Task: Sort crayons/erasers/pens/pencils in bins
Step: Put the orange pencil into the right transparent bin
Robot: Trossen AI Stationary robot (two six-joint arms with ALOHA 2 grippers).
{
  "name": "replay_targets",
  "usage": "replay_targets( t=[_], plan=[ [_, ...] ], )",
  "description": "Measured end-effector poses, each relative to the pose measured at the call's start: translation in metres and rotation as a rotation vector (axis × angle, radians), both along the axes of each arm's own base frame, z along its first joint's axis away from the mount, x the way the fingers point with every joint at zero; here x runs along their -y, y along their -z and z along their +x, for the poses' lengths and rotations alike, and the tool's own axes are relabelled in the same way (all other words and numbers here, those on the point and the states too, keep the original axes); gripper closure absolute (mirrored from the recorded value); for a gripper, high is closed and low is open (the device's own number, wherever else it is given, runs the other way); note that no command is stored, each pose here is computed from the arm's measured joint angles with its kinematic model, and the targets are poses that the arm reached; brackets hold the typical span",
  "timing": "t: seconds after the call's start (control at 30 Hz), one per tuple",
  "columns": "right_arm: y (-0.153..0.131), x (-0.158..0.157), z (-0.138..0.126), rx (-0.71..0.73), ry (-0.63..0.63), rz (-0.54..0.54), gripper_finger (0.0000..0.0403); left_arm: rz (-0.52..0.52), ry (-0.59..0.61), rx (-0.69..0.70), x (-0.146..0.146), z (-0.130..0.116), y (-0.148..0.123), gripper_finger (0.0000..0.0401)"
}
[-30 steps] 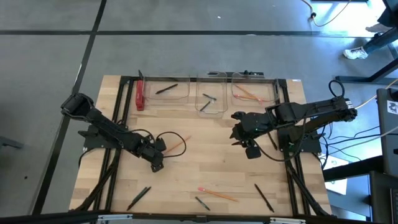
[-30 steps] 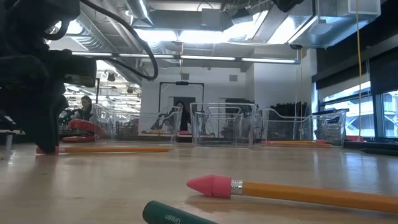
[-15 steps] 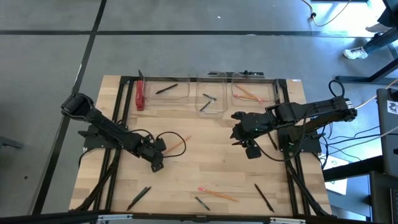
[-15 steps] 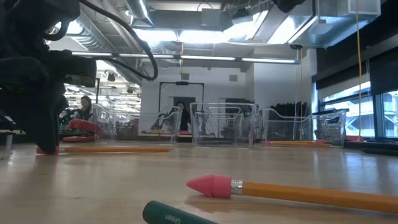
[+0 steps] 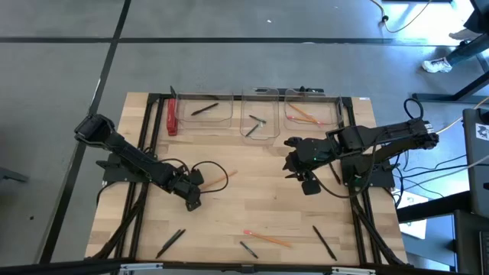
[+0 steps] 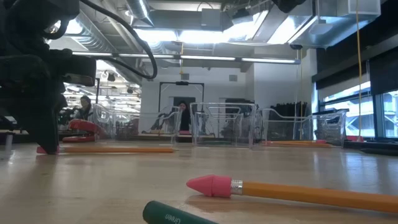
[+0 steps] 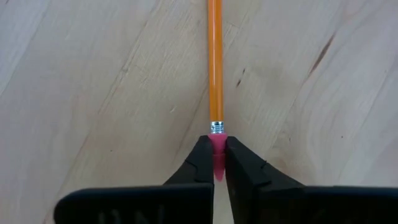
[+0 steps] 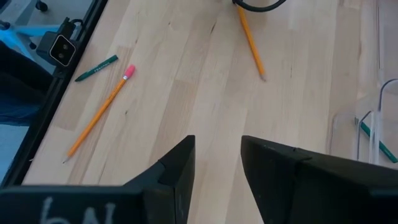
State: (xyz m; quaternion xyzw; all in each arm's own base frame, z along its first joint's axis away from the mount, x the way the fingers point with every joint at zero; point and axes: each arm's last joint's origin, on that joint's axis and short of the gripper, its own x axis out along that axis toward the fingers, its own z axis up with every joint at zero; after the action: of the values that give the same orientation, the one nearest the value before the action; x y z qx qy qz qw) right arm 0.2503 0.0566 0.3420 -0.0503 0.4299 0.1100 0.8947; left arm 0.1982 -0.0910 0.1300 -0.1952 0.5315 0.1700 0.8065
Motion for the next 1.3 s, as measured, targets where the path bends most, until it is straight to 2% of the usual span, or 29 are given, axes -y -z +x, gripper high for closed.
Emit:
replay_targets(
  t=[0.23,0.53,0.7,0.83,1.3],
  plan=[
    [0.000,0.000,0.000,-0.002,0.009,0.007,0.0271,-0.011,-0.002,0.023,0.001,0.002,0.000,0.0398],
    [0.000,0.000,0.000,-0.001,0.008,0.007,0.0271,-0.074,0.005,0.130,0.006,0.012,-0.004,0.0398],
    [0.000,0.000,0.000,-0.002,0.009,0.008,0.0271,-0.081,0.069,0.225,0.009,0.020,-0.009,0.0398],
    [0.000,0.000,0.000,-0.002,0.010,0.009,0.0271,-0.085,0.067,0.265,0.007,0.024,-0.012,0.0398],
    [0.000,0.000,0.001,0.005,0.010,0.011,0.0271,-0.072,0.023,0.276,-0.006,0.031,-0.013,0.0398]
  ],
)
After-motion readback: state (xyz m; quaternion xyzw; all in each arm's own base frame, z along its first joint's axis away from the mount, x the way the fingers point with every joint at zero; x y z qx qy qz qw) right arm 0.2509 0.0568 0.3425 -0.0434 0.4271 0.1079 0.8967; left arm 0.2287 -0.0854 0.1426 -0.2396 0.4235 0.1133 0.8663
